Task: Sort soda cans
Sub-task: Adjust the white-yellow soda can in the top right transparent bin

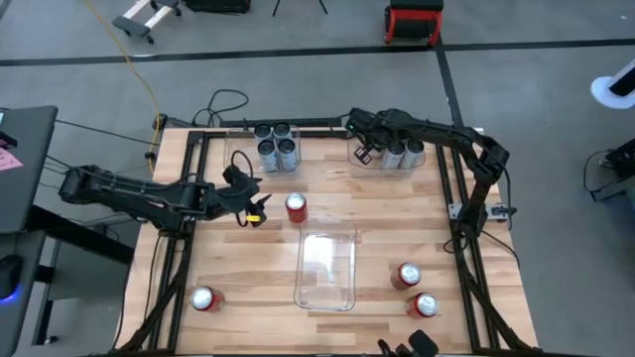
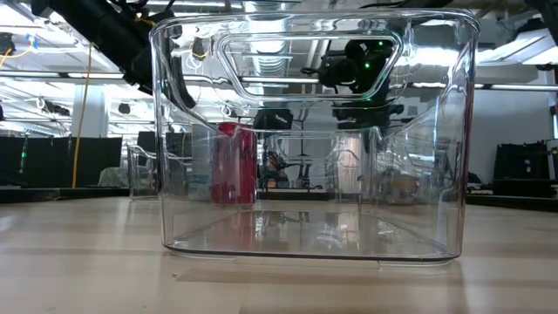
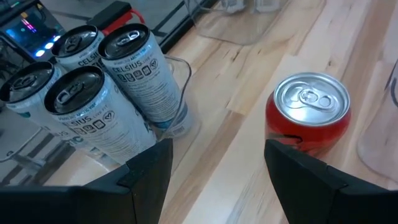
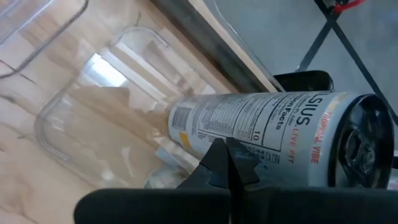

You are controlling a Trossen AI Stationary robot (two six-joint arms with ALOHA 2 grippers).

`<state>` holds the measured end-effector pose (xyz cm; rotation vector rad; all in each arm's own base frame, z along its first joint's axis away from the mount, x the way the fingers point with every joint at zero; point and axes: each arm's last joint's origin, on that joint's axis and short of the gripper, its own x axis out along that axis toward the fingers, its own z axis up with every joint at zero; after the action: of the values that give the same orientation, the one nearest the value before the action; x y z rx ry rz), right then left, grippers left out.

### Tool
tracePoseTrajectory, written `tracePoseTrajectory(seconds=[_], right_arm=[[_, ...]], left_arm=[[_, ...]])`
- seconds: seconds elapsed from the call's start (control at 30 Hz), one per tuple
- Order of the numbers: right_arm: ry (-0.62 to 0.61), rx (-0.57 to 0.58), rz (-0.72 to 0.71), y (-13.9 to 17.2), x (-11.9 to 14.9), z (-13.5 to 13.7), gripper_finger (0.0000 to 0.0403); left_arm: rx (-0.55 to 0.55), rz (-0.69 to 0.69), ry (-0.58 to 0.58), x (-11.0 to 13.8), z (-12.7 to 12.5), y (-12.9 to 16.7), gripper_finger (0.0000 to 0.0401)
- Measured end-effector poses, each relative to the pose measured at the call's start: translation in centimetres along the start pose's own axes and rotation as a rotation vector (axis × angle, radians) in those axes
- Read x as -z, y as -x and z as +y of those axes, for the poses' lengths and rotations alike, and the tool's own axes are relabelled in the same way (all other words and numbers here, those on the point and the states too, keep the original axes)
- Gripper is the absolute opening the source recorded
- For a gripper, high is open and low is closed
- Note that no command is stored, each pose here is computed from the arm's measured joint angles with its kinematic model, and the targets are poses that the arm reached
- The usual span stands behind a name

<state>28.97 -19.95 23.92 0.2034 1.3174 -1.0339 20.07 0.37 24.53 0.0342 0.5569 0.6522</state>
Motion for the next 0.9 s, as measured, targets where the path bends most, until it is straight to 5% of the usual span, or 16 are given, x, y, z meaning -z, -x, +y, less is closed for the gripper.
tracePoseTrajectory(seconds=[0.4,0.7,0.9], right_arm=[[0.040,-0.014,-0.023,0.7,0.2,1.3,0.0001],[0.140,-0.041,-0.166,0.8,-1.2,2.5,0.0001],[0.147,-0.025,-0.093,-1.2,-1.3,1.9,0.0001]], left_arm=[[0.001,-0.002,0.005,0.0,0.0,0.0,0.0249],[0.001,-0.004,0.010,0.0,0.0,0.0,0.0249],[0.001,-0.003,0.008,0.0,0.0,0.0,0.0249]])
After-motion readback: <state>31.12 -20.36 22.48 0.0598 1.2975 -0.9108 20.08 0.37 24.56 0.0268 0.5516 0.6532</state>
